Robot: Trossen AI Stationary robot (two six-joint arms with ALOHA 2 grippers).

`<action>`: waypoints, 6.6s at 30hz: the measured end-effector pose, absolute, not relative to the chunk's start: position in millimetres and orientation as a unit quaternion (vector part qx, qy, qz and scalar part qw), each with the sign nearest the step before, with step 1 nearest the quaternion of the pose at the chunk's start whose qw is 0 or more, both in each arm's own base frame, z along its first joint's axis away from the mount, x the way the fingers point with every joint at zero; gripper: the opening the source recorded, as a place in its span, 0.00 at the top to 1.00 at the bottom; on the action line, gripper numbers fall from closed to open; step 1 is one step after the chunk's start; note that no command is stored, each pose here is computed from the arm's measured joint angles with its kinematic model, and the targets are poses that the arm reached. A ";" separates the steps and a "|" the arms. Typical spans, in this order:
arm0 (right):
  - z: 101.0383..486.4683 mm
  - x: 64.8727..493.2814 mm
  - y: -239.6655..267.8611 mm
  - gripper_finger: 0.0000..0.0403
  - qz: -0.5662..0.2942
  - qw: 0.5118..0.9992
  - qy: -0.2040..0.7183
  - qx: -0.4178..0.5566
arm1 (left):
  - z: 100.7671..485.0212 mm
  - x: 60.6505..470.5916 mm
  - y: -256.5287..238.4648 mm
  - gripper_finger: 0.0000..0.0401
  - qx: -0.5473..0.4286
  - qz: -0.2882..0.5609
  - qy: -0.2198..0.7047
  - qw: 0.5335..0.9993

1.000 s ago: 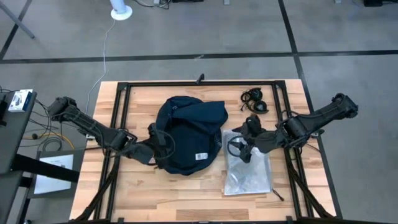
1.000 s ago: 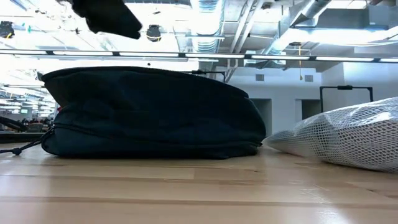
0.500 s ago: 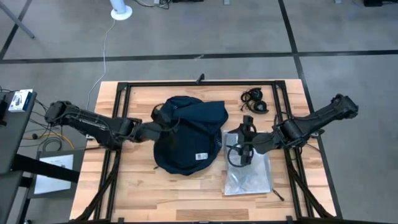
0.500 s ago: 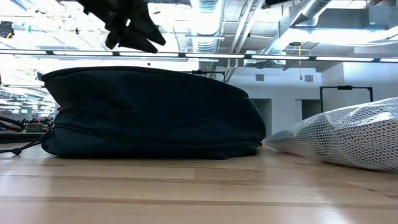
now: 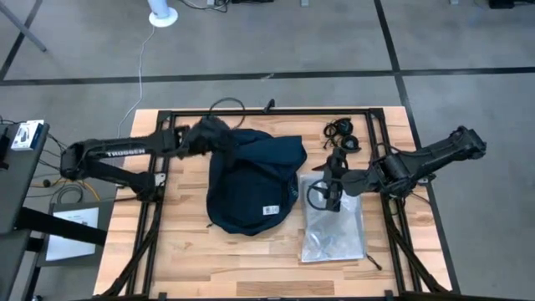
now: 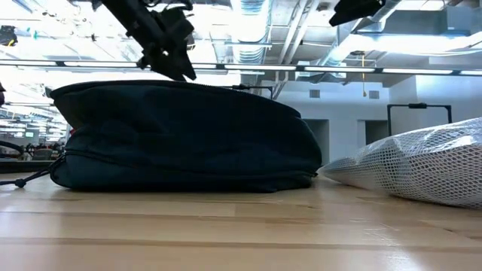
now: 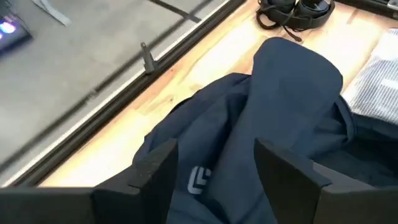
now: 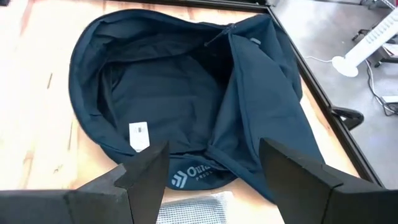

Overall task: Unpack backpack
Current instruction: Move the blue backpack to the top left of the table, then open the white zip lock bag

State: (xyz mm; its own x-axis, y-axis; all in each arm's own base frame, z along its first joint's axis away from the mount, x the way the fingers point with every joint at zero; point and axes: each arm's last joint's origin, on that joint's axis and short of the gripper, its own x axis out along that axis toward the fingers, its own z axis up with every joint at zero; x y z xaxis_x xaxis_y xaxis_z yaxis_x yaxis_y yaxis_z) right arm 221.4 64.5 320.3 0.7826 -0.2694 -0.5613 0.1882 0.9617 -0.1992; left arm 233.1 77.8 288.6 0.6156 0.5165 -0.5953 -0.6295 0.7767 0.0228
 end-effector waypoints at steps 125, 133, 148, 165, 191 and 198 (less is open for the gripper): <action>296.6 218.5 44.8 0.41 -0.188 0.890 0.414 0.042 | 272.4 328.9 -3.3 0.51 -0.114 0.146 0.498 0.847; 289.0 211.3 46.8 0.41 -0.224 0.844 0.451 0.185 | 271.8 322.7 -21.6 0.51 -0.003 0.123 0.521 0.844; 234.1 139.7 127.9 0.41 -0.361 0.633 0.525 0.439 | 247.3 254.0 -57.9 0.55 0.074 0.062 0.496 0.863; 194.9 165.6 143.4 0.41 -0.211 0.632 0.454 0.591 | 246.7 222.5 -47.9 0.61 -0.029 0.061 0.384 0.921; 245.1 305.4 42.6 0.41 0.080 0.883 0.259 0.382 | 248.9 230.6 -38.9 0.61 -0.083 0.095 0.354 0.927; 259.3 282.6 37.1 0.41 0.037 0.886 0.415 0.205 | 248.9 230.6 -39.3 0.61 -0.112 0.105 0.351 0.924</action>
